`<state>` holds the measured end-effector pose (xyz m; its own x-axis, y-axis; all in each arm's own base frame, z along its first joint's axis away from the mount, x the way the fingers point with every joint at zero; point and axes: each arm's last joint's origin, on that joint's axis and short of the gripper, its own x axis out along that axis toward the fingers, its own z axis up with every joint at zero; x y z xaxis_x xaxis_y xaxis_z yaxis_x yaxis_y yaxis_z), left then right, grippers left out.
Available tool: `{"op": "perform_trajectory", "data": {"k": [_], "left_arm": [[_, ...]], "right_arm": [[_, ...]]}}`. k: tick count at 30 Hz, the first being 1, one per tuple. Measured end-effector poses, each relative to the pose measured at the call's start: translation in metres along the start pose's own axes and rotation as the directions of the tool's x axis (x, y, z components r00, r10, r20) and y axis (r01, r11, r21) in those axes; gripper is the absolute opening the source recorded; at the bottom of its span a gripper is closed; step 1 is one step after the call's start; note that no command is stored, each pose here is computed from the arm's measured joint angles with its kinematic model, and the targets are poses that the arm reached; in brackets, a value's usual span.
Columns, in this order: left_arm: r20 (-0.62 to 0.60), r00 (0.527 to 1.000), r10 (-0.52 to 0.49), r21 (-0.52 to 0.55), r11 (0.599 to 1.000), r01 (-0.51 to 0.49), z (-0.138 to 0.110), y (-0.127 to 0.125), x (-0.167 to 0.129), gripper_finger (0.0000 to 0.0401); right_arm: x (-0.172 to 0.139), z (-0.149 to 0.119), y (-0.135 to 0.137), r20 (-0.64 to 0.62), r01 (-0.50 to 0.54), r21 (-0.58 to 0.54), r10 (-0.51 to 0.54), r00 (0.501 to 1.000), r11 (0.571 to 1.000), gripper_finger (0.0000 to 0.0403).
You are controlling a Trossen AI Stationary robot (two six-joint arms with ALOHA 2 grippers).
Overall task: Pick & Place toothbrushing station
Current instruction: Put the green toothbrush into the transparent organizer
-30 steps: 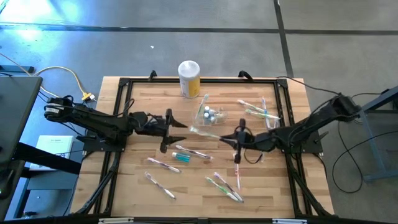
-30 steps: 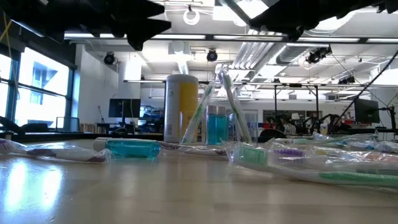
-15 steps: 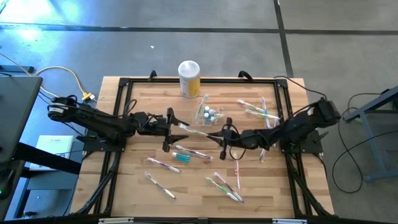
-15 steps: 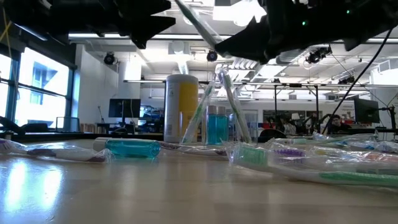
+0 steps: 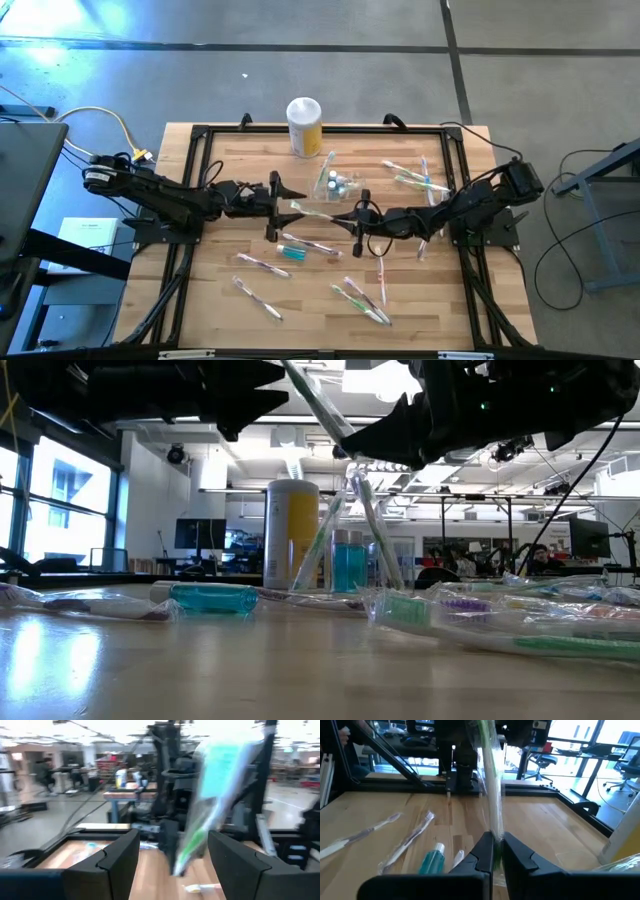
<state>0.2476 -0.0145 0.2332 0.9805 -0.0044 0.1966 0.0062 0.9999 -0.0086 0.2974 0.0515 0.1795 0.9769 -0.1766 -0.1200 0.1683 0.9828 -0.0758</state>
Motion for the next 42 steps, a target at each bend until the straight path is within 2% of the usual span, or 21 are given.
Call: {"op": "perform_trajectory", "data": {"k": [3, 9, 13, 18, 26, 29, 34, 38, 42], "left_arm": [[0.013, 0.999, -0.046, 0.0, 0.999, 0.047, 0.002, -0.001, 0.0, 0.0232], [0.018, 0.999, -0.046, -0.001, 0.999, 0.046, 0.006, -0.002, 0.004, 0.0231], [0.0, 0.999, -0.047, 0.0, 0.999, 0.047, 0.005, -0.002, 0.005, 0.0214], [0.002, 0.999, -0.046, -0.001, 0.999, 0.046, 0.005, -0.002, 0.005, 0.0152], [-0.017, 0.999, -0.05, -0.005, 0.999, 0.05, 0.003, -0.002, 0.005, 0.0017], [-0.026, 0.999, -0.047, -0.01, 0.999, 0.047, 0.003, -0.002, 0.005, 0.0015], [-0.034, 0.999, -0.042, -0.02, 0.999, 0.042, 0.002, -0.002, 0.005, 0.0008], [-0.034, 0.999, -0.038, -0.061, 0.997, 0.036, 0.002, -0.001, 0.005, 0.0007], [-0.077, 0.997, -0.024, -0.086, 0.996, 0.018, 0.009, 0.001, 0.007, 0.0007]], "right_arm": [[0.0, -0.001, 0.0, -0.012, 0.002, -0.004, -0.002, 1.0, 1.0, 0.0012], [0.0, -0.001, 0.0, -0.015, 0.011, -0.005, -0.011, 1.0, 1.0, 0.0013], [0.0, -0.002, 0.0, -0.017, 0.011, -0.006, -0.011, 1.0, 1.0, 0.0013], [0.0, -0.003, 0.0, -0.034, 0.01, -0.009, -0.01, 0.999, 1.0, 0.0013], [0.0, -0.007, 0.0, -0.066, 0.005, -0.016, -0.006, 0.998, 1.0, 0.0022], [-0.001, -0.007, 0.0, -0.073, 0.006, 0.002, -0.006, 0.997, 1.0, 0.0048], [-0.002, -0.01, 0.001, -0.097, 0.036, 0.003, -0.036, 0.995, 0.999, 0.0116], [-0.007, -0.01, 0.004, -0.126, 0.118, -0.018, -0.12, 0.985, 0.993, 0.0177], [-0.017, 0.0, 0.009, -0.1, 0.214, -0.08, -0.221, 0.97, 0.974, 0.0224]]}}
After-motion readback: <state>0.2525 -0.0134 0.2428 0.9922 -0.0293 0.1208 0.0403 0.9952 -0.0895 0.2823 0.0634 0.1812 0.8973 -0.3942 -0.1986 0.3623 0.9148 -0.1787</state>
